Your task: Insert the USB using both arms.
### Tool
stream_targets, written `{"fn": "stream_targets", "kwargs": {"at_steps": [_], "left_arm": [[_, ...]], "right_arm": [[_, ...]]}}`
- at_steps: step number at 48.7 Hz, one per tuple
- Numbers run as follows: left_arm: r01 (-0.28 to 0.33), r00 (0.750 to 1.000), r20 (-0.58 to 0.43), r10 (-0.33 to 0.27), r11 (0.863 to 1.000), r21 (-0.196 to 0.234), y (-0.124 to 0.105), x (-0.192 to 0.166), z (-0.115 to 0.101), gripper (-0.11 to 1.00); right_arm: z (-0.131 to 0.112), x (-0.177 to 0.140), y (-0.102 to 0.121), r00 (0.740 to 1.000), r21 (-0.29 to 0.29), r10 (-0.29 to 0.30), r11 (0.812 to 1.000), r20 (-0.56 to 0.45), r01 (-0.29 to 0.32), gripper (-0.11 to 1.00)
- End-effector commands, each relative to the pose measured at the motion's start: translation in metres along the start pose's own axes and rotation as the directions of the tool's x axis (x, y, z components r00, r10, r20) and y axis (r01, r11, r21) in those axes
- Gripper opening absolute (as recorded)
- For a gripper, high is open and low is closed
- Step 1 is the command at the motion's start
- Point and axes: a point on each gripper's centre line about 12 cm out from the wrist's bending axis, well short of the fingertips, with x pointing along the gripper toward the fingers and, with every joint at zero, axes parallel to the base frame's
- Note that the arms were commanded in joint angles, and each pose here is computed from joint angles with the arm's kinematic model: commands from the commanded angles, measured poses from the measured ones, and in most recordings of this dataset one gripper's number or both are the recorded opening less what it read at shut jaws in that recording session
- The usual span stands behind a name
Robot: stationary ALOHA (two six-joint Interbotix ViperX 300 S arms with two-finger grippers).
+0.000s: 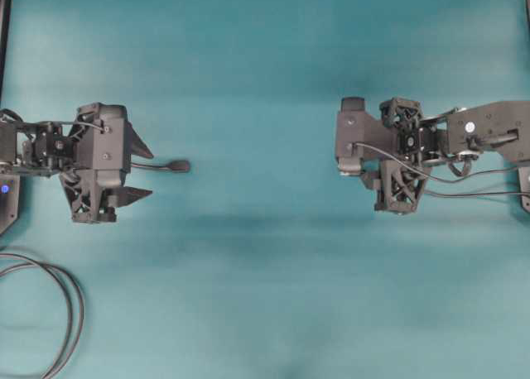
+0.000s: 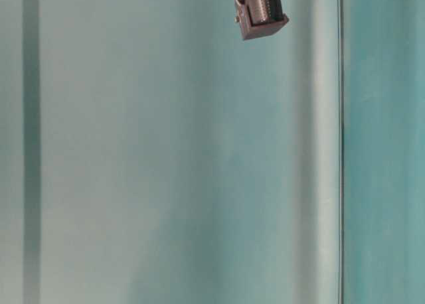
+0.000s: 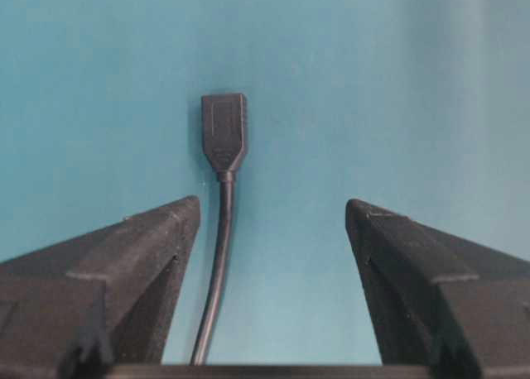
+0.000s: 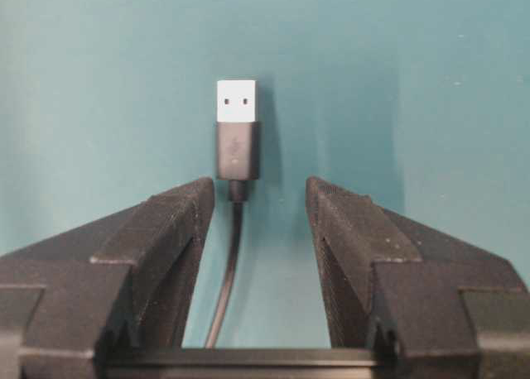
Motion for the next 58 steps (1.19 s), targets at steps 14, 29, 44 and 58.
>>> {"fn": "stream_targets", "kwargs": {"at_steps": [14,29,44,58], "left_arm": [[-0.01,0.999,0.038,0.009,1.0,0.009,0.003,-0.002,0.01,0.8],[-0.008,1.0,0.028,0.008,1.0,0.009,0.003,-0.002,0.009,0.8],[-0.006,1.0,0.001,0.006,1.0,0.009,0.003,0.003,0.007,0.8],[-0.003,1.0,-0.03,0.004,0.999,0.036,0.004,0.018,0.013,0.8]], "right_arm": [[0.017,0.001,-0.002,0.999,0.004,-0.003,1.0,0.034,0.002,0.5],[0.013,0.009,-0.001,1.0,0.006,-0.003,1.0,0.003,0.003,0.47],[0.005,0.01,0.004,0.999,0.055,0.001,0.998,-0.049,0.002,0.39],[-0.002,0.01,0.01,0.998,0.035,0.008,0.999,-0.066,-0.006,0.31]]}}
